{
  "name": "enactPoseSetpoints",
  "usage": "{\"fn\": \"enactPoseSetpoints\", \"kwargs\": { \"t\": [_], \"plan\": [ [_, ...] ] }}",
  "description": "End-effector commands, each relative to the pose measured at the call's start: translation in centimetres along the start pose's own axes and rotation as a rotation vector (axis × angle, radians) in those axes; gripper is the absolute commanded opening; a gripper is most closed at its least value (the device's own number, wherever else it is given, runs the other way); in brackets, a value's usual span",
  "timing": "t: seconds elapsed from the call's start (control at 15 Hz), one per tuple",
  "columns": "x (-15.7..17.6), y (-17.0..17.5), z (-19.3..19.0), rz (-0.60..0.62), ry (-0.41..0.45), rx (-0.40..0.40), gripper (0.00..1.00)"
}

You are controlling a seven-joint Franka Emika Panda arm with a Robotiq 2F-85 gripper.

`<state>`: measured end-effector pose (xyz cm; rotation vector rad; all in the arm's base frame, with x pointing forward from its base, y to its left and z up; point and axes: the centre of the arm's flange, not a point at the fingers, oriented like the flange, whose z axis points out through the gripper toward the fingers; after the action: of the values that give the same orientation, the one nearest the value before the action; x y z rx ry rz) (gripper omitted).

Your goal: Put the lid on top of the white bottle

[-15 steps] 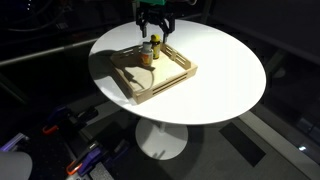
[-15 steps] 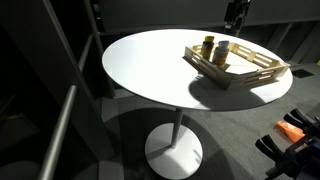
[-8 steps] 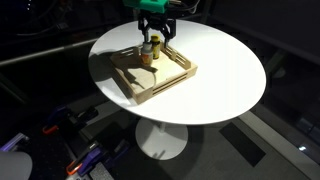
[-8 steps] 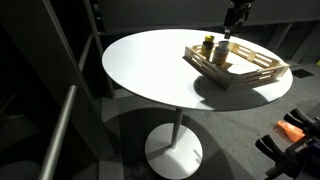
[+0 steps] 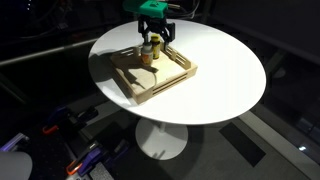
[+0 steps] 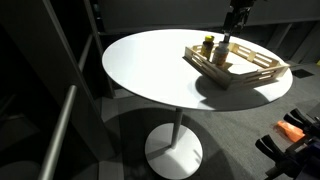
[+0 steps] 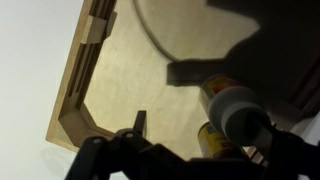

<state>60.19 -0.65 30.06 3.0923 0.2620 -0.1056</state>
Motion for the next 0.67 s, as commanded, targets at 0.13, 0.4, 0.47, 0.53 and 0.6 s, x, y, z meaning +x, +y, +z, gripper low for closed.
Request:
{"fn": "enactPoseSetpoints", "kwargs": {
  "t": [0.13, 0.4, 0.47, 0.53, 0.6],
  "plan": [
    [-0.4, -0.2, -0.3, 0.014, 0.022, -0.024, 1.00],
    [-0.5, -0.3, -1.6, 0.008, 0.031, -0.025, 1.00],
    [-0.6, -0.3, -2.1, 0.012, 0.034, -0.025, 1.00],
    [-0.6, -0.2, -2.6, 0.012, 0.033, -0.015, 1.00],
    [-0.7, -0.2, -2.9, 0.013, 0.034, -0.013, 1.00]
  ]
}}
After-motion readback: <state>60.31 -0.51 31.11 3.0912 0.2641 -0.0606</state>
